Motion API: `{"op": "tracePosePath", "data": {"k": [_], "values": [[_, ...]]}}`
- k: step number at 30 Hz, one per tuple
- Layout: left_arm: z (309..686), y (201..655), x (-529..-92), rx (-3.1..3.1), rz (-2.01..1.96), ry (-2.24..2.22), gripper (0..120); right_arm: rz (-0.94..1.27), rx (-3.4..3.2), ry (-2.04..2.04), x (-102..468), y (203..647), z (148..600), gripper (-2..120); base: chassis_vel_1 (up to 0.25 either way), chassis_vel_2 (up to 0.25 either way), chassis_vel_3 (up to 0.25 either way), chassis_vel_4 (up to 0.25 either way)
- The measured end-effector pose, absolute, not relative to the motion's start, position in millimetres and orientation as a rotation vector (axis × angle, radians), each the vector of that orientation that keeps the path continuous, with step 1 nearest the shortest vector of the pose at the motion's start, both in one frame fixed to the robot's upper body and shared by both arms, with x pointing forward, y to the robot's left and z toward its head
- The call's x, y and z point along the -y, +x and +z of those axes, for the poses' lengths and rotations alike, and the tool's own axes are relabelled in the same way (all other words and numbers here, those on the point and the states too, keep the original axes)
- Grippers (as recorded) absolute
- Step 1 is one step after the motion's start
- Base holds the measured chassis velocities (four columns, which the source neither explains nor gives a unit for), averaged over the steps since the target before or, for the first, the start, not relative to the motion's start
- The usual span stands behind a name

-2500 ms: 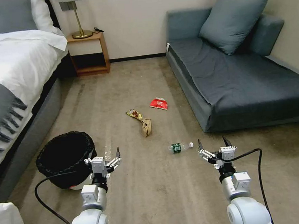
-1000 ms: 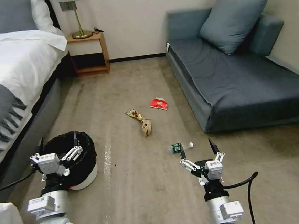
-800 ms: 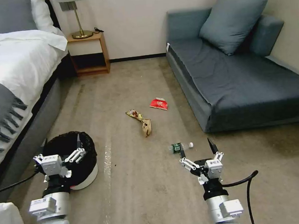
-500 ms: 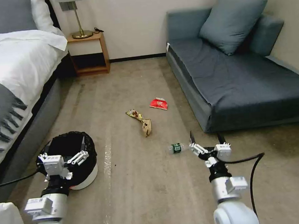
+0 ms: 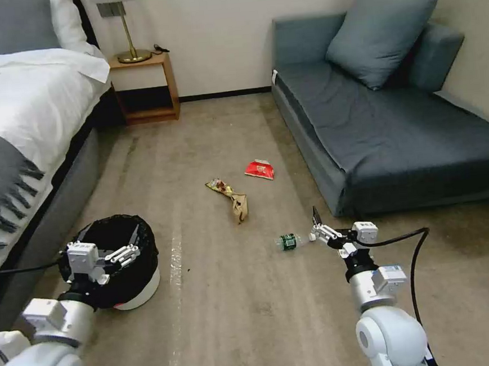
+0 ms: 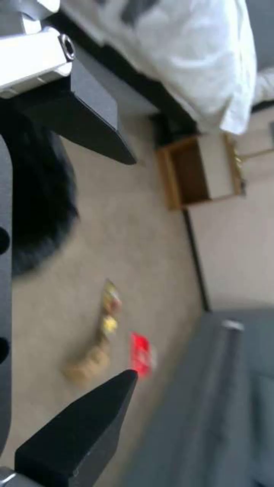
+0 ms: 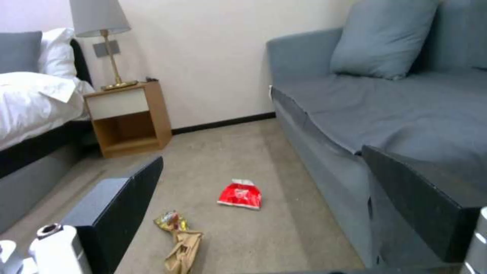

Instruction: Pick up the trash bin, then pick up the garbage on the floor and place it into the trash bin.

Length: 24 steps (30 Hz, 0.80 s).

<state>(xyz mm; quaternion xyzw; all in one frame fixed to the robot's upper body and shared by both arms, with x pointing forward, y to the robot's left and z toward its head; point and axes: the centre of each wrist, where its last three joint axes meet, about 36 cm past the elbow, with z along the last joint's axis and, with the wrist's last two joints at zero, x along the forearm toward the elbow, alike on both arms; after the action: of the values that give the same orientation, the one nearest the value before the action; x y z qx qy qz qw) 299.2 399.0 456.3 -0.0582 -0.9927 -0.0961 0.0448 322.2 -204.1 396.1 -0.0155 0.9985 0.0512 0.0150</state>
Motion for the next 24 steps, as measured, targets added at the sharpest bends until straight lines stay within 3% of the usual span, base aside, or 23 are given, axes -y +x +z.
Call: {"op": "tracePosePath", "data": {"k": [10,16,24], "values": [[509,364,-497,2.719,-0.525,-0.119,100,0.169,-3.111,-0.052,202,324,390,100,0.000,0.000,0.000,0.000],[493,387,-577,2.511,-0.455,0.025,100,0.172,-3.115,-0.033,205,321,388,100,0.000,0.000,0.000,0.000],[472,400,-616,2.574,-0.271,0.130,100,0.173,-3.125,-0.021,204,317,385,100,0.000,0.000,0.000,0.000]]}}
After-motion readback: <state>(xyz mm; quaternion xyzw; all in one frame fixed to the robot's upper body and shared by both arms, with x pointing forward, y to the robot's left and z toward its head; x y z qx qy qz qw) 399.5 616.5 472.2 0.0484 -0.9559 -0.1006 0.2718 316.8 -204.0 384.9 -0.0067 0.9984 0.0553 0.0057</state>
